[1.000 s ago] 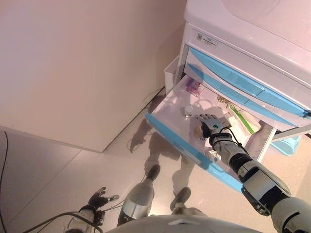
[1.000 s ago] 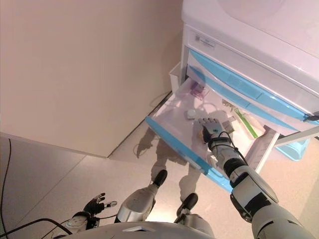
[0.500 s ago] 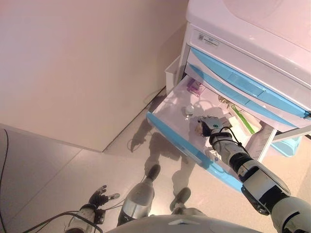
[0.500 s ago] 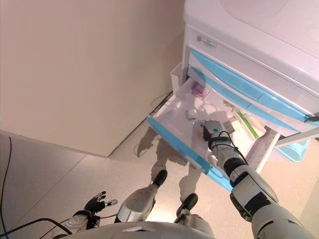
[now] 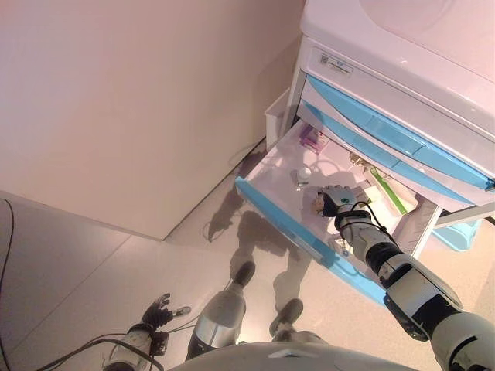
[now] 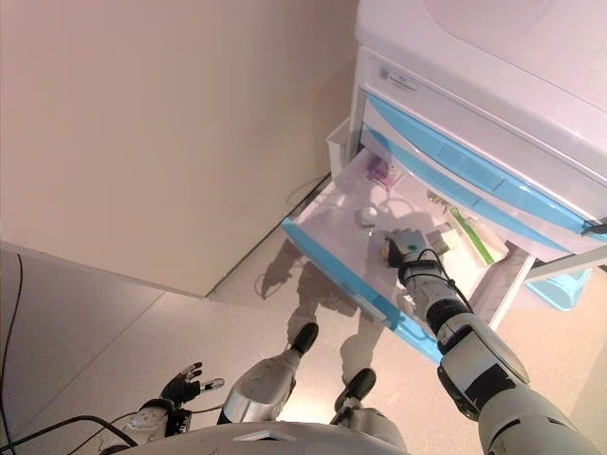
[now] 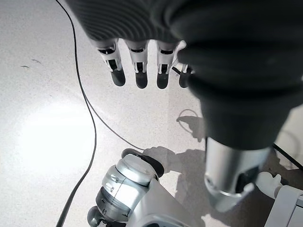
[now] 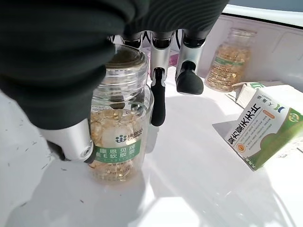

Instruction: Open the drawer and pick up the medicine

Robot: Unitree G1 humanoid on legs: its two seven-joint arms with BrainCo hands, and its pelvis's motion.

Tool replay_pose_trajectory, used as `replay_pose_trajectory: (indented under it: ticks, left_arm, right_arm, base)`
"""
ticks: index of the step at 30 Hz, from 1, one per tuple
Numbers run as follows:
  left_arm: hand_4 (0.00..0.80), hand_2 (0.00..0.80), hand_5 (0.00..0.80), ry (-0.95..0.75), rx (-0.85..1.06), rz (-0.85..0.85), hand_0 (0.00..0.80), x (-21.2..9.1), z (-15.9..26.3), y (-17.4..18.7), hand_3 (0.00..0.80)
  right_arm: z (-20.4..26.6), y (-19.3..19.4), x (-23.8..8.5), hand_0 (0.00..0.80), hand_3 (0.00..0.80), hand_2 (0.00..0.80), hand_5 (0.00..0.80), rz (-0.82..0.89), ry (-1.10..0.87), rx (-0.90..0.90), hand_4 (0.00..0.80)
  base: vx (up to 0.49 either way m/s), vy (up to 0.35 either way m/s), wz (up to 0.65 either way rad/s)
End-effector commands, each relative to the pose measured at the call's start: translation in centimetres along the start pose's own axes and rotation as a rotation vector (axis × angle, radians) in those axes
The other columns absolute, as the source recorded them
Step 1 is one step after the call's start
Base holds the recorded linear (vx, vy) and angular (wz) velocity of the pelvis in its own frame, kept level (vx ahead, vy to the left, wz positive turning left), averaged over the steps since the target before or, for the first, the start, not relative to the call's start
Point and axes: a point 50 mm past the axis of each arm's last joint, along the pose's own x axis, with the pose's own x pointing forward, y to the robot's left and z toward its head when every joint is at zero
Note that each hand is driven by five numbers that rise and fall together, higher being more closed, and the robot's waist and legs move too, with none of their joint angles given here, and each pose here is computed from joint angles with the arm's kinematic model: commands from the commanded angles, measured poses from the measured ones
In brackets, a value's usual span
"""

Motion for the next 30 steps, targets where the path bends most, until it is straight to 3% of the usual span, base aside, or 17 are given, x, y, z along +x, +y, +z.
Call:
replay_pose_trajectory:
  ticks: [1,14,19,30]
  left_arm:
    - [0.000,0.000,0.000,0.016,0.078,-0.010,0.000,-0.2,-0.5,0.4,0.000]
    - [0.000,0.000,0.000,0.016,0.072,0.001,0.000,-0.2,-0.3,0.9,0.000]
    - [0.000,0.000,0.000,0.043,0.059,0.042,0.000,-0.4,-0.6,2.4,0.000]
    - [0.000,0.000,0.000,0.129,0.019,0.132,0.000,-1.1,-1.9,5.0,0.000]
  right_arm:
    - [-0.6,-0.5,0.1,0.800,0.800,0.800,0.800,-0.013,-0.006,-0.058,0.800]
    - [0.2,-1.2,0.3,0.800,0.800,0.800,0.800,0.010,-0.085,-0.089,0.800]
    - [1.7,-3.3,0.0,0.800,0.800,0.800,0.800,0.111,-0.212,-0.152,0.800]
    - [0.1,-11.5,-4.9,0.800,0.800,0.800,0.800,0.397,-0.436,0.022,0.800]
  base:
    - [0.000,0.000,0.00]
    - [0.000,0.000,0.00]
    - [-0.012,-0.014,-0.10]
    - [0.016,0.008,-0.32]
